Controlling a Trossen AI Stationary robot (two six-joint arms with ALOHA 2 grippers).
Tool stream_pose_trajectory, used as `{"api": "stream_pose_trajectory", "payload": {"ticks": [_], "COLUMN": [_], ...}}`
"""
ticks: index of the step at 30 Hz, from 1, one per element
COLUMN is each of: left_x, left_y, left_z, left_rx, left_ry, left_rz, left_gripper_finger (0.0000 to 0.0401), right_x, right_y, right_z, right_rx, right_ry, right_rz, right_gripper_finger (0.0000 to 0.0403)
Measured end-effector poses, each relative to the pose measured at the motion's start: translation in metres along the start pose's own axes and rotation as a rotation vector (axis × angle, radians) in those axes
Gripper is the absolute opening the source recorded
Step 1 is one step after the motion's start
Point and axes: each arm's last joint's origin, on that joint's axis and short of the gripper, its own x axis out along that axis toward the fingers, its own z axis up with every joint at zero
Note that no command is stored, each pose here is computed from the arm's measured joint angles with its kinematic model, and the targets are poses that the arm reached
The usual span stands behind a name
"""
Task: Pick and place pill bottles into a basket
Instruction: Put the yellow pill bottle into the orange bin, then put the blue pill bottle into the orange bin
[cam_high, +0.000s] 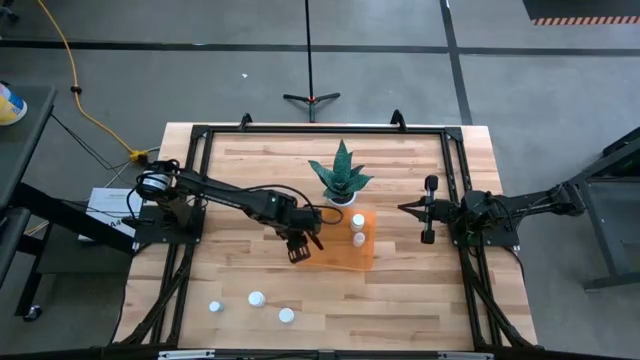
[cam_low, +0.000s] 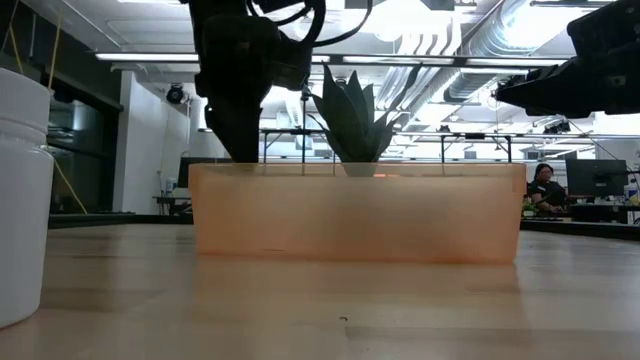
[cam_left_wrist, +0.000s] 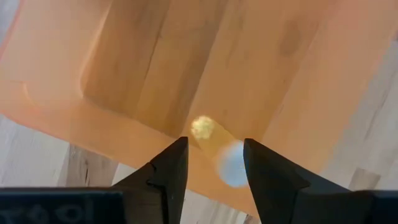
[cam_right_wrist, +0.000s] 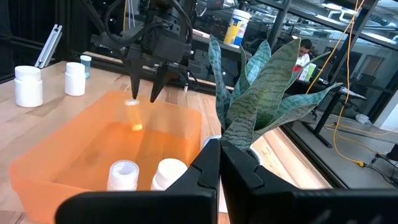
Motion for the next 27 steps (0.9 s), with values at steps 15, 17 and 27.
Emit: {"api": "stream_pose_trajectory", "payload": {"ticks": [15, 17, 27], "left_x": [-0.016, -0.022, -0.042], "left_y": [0.001, -0.006, -0.076], "left_z": [-0.005, -0.006, -0.062], "left_rx": [-0.023, -0.066, -0.164], "left_ry": [0.105, 0.138, 0.279], "left_rz": [0.013, -0.019, 0.005], "left_gripper_finger": [0.0193, 0.0193, 0.0193], "right_x": [0.000, 0.000, 0.000], "right_y": [0.000, 0.000, 0.000], "right_z": [0.000, -0.001, -0.002], "right_rx": [-0.001, -0.003, -0.006], "right_ry": [0.001, 0.008, 0.021], "right_rz": [0.000, 0.002, 0.002], "right_gripper_finger": [0.0003, 0.0001, 0.0007]}}
